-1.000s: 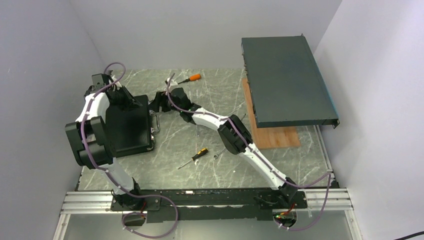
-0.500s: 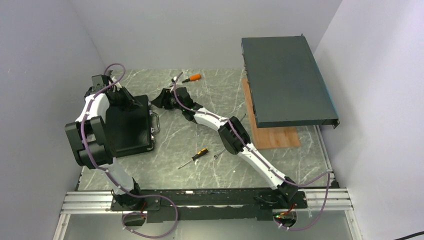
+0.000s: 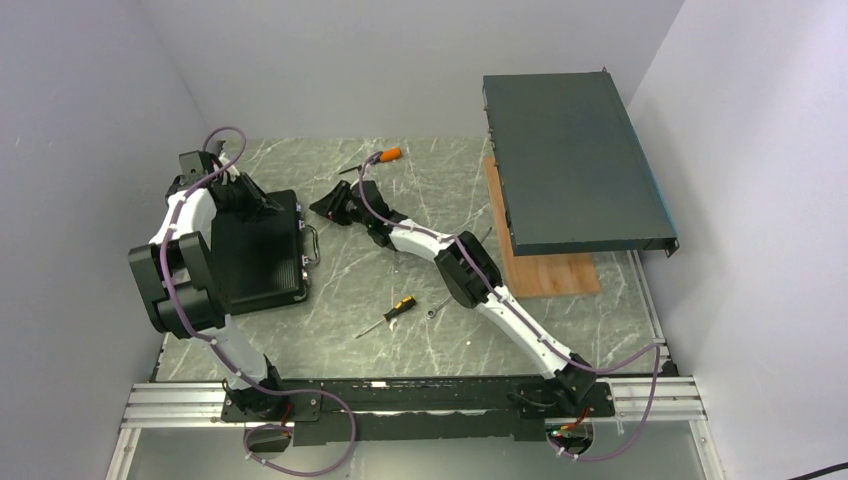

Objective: Pack up texas hold em set

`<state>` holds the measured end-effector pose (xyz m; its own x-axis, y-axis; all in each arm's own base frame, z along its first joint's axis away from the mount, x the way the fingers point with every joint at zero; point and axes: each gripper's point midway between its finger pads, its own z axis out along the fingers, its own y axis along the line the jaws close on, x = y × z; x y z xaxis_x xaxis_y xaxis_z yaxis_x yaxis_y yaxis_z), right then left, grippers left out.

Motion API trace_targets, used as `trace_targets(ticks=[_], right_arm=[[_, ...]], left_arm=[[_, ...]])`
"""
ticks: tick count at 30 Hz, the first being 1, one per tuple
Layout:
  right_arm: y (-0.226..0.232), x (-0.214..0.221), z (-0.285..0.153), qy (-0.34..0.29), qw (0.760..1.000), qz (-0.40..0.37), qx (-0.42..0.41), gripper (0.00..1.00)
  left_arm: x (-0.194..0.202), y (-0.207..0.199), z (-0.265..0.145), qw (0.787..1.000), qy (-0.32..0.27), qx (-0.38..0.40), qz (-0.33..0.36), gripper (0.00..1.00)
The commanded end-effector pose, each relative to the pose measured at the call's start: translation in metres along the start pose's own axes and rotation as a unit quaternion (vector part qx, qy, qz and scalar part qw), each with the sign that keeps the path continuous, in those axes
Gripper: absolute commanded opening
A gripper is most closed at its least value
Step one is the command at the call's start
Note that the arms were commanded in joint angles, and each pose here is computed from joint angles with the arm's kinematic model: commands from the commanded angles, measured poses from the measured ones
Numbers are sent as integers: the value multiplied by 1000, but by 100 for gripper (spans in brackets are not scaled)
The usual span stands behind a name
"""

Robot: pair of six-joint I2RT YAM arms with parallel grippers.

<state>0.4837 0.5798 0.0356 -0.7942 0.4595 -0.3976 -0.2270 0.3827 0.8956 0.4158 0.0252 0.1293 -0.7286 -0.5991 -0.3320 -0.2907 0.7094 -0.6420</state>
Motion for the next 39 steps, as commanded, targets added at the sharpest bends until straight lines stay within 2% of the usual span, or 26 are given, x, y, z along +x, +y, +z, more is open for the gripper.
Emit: trace_targets(ticks=[1, 9, 16, 22, 29, 36, 39], right_arm=[[-95, 32, -16, 47, 989, 54, 133, 35], [-88, 36, -20, 75, 988, -2, 132, 46], [-78, 17, -51, 93, 970, -129, 185, 57], [-53, -9, -102, 105, 937, -238, 232, 69], [-24, -21, -190, 100, 905, -314, 269, 82], [24, 9, -249, 140, 898, -358, 213, 90], [41, 21, -280, 140, 891, -377, 210, 94]], left_arm=[[-5, -11, -7, 1000, -14, 27, 7, 24], [-5, -11, -8, 999, -16, 31, 7, 26], [-5, -19, -10, 999, -24, 40, 25, 34], [6, -47, -14, 995, -27, 38, 91, 43], [30, -93, -26, 979, -49, 47, 195, 49], [36, -119, -50, 956, -106, 43, 271, 54], [46, -139, -64, 939, -134, 56, 311, 55]])
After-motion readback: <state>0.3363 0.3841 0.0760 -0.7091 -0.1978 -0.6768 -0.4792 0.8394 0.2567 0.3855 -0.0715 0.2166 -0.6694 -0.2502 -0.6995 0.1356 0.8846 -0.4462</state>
